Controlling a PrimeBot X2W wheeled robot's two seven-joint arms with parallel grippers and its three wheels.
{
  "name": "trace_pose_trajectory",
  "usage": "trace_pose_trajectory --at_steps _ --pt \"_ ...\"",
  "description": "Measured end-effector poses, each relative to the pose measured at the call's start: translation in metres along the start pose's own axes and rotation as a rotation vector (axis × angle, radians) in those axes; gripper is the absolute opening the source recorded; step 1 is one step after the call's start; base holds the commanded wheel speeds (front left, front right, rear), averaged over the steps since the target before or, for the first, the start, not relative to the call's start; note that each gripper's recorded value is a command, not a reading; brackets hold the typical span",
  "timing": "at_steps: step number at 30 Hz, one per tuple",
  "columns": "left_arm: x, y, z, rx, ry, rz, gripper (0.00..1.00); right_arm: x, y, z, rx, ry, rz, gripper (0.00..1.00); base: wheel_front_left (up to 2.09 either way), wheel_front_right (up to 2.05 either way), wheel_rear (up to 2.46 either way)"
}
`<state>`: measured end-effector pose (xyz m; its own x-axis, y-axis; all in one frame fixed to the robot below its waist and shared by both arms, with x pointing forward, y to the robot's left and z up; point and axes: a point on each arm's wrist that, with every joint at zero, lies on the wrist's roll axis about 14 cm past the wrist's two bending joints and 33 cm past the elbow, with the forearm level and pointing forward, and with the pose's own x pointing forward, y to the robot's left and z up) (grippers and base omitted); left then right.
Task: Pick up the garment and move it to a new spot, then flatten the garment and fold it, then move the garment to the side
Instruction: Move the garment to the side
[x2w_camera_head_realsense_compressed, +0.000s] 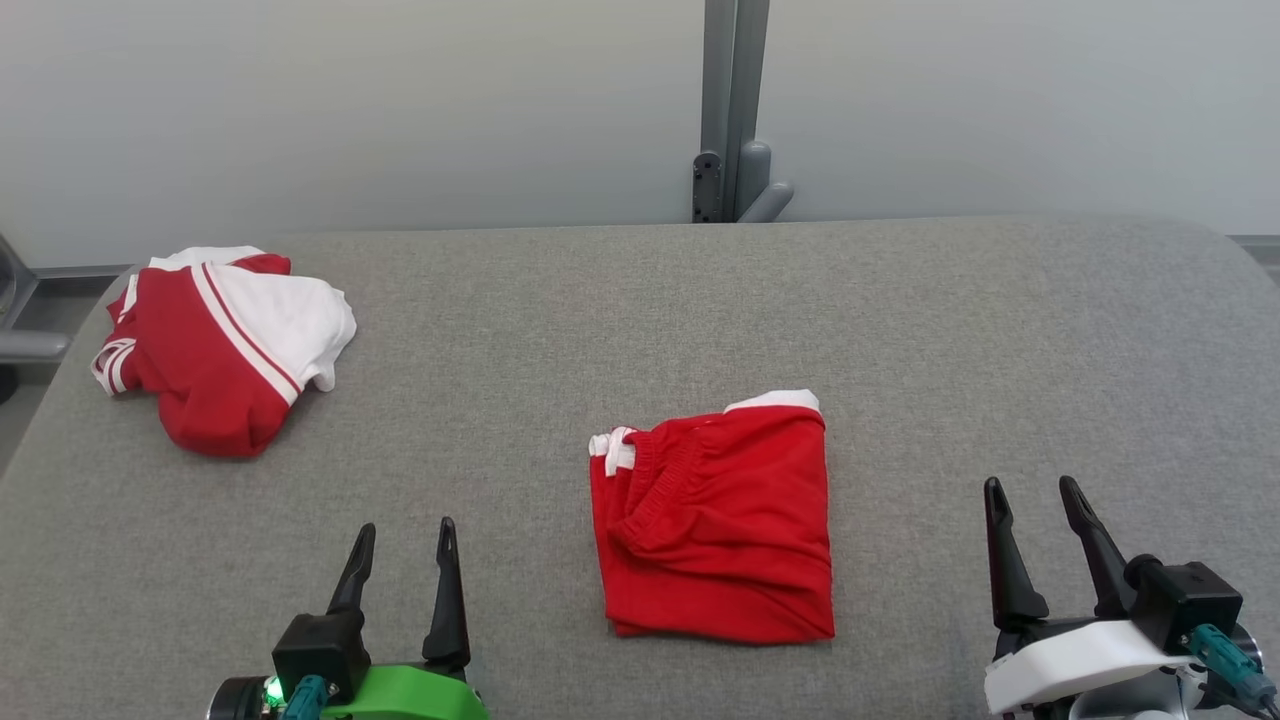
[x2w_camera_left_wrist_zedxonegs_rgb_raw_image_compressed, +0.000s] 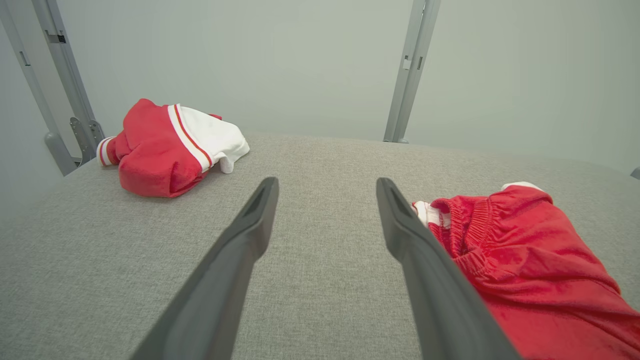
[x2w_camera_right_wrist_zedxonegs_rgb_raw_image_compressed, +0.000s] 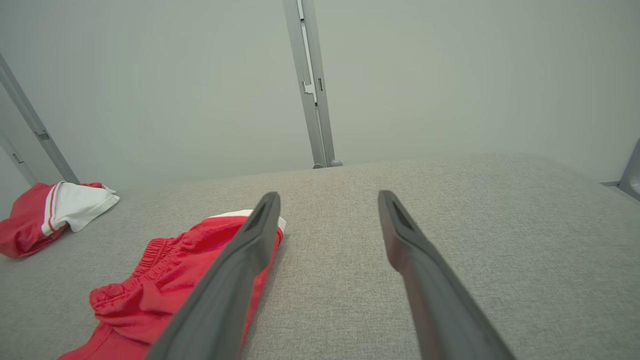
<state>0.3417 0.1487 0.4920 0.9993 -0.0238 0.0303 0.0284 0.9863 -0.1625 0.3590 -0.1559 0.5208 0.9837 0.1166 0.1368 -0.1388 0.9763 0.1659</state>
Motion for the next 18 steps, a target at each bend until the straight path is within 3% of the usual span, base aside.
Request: trace_pose_trajectory --at_steps 9,18 --pt "-0.002 0.001 -0.002 0.004 0.006 0.003 1.0 0.006 0.011 -0.019 0.036 0.073 0.028 1.0 0.0 0.0 0.0" --pt "-0.005 0.009 -0.004 0.006 0.014 0.026 1.0 0.032 0.038 -0.039 0.115 0.249 0.101 1.0 0.0 0.0 0.0"
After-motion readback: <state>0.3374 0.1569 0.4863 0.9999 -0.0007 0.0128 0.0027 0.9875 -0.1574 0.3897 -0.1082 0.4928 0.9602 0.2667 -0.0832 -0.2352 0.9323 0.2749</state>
